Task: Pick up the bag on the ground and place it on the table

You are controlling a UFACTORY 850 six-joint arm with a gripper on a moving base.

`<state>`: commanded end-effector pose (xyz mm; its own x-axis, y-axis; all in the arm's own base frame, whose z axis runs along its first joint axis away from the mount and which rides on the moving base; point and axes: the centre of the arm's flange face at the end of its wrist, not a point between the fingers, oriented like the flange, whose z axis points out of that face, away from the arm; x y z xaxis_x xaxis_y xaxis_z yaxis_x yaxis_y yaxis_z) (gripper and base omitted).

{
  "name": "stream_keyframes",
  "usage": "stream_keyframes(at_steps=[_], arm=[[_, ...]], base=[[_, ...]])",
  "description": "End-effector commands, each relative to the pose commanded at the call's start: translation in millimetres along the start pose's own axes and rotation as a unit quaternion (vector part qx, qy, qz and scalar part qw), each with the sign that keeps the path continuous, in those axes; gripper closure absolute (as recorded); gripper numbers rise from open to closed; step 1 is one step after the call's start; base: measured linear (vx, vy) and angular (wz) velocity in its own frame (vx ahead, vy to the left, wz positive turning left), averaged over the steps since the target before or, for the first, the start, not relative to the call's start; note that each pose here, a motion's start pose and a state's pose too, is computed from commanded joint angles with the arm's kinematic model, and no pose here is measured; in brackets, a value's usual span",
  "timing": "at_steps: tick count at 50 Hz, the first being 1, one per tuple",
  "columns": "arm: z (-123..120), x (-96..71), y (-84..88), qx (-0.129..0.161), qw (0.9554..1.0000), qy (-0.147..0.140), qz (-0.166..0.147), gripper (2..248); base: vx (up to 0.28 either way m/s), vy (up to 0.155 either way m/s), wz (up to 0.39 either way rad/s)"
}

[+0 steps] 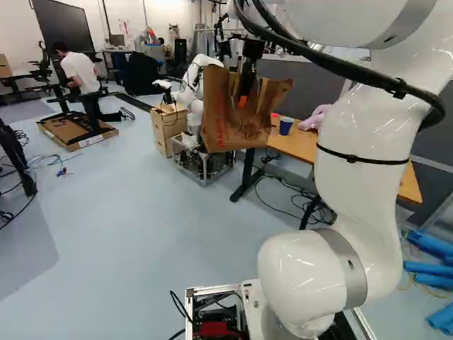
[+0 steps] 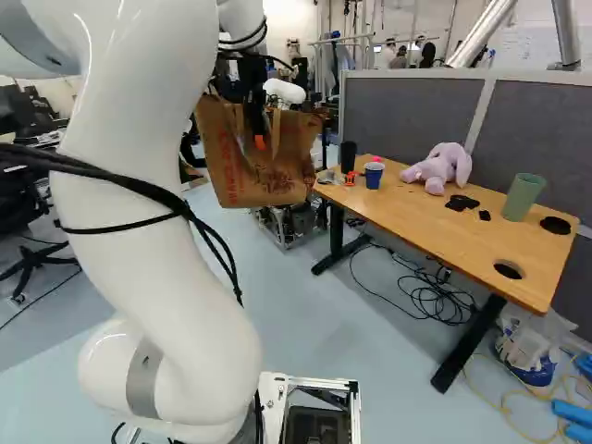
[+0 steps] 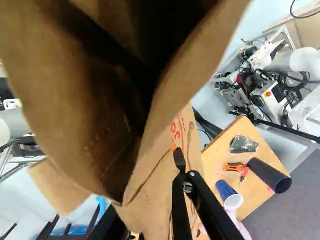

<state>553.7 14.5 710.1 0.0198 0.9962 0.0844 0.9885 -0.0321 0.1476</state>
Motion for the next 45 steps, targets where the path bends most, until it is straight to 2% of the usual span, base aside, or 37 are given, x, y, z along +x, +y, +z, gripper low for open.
stream_keyframes(at_steps=[45], arm=[[0.0, 0.0, 0.0, 0.0, 1.0, 0.0, 0.0, 232]], base=[[0.003, -0.051, -0.262]])
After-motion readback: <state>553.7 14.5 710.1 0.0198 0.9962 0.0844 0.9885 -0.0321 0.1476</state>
